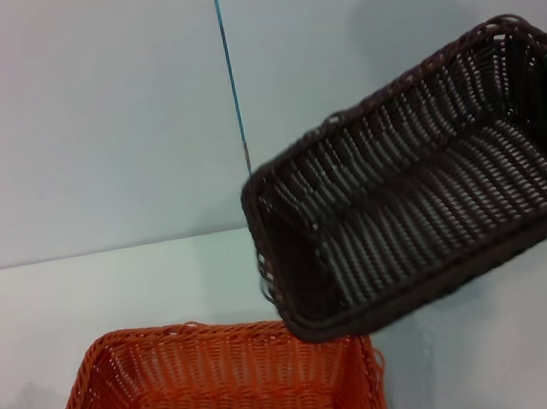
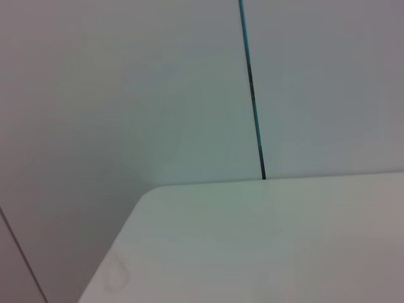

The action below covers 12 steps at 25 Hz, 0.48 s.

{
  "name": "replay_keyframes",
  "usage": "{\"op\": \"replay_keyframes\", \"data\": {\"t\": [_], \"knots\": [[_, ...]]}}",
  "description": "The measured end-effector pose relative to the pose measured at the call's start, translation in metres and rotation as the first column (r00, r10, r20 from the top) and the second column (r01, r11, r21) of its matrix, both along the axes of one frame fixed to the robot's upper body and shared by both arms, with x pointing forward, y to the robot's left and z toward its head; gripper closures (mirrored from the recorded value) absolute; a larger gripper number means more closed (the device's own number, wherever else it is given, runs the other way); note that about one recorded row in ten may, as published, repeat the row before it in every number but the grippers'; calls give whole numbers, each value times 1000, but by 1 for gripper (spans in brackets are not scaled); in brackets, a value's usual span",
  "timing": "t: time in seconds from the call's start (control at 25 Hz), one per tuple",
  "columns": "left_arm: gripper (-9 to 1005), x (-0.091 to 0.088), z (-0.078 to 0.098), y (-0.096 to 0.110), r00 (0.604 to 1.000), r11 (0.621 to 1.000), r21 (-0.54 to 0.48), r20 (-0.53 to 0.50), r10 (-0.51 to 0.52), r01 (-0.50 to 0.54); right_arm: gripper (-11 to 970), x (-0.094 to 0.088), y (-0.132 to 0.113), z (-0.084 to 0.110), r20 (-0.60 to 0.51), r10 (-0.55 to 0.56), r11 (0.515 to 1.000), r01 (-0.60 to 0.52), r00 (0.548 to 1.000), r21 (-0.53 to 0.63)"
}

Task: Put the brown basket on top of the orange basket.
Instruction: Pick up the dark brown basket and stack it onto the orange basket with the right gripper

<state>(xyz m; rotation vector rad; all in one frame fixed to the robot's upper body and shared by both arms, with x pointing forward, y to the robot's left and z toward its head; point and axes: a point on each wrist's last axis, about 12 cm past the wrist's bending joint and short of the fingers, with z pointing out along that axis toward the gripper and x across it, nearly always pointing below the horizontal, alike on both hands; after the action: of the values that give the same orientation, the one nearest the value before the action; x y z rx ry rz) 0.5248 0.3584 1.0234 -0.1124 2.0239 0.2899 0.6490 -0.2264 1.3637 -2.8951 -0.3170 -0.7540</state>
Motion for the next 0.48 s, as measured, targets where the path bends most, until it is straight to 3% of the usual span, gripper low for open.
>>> {"op": "replay_keyframes", "data": {"t": [0.24,0.48], "knots": [[320,0,0,1,1000,1000,-6,1,8,-8,827,-1,7,-9,21,90,975,-92,996,201],[320,-2,-4,0,1000,1000,-16,-22,8,-8,827,-1,20,-35,83,143,900,-164,986,405]]}}
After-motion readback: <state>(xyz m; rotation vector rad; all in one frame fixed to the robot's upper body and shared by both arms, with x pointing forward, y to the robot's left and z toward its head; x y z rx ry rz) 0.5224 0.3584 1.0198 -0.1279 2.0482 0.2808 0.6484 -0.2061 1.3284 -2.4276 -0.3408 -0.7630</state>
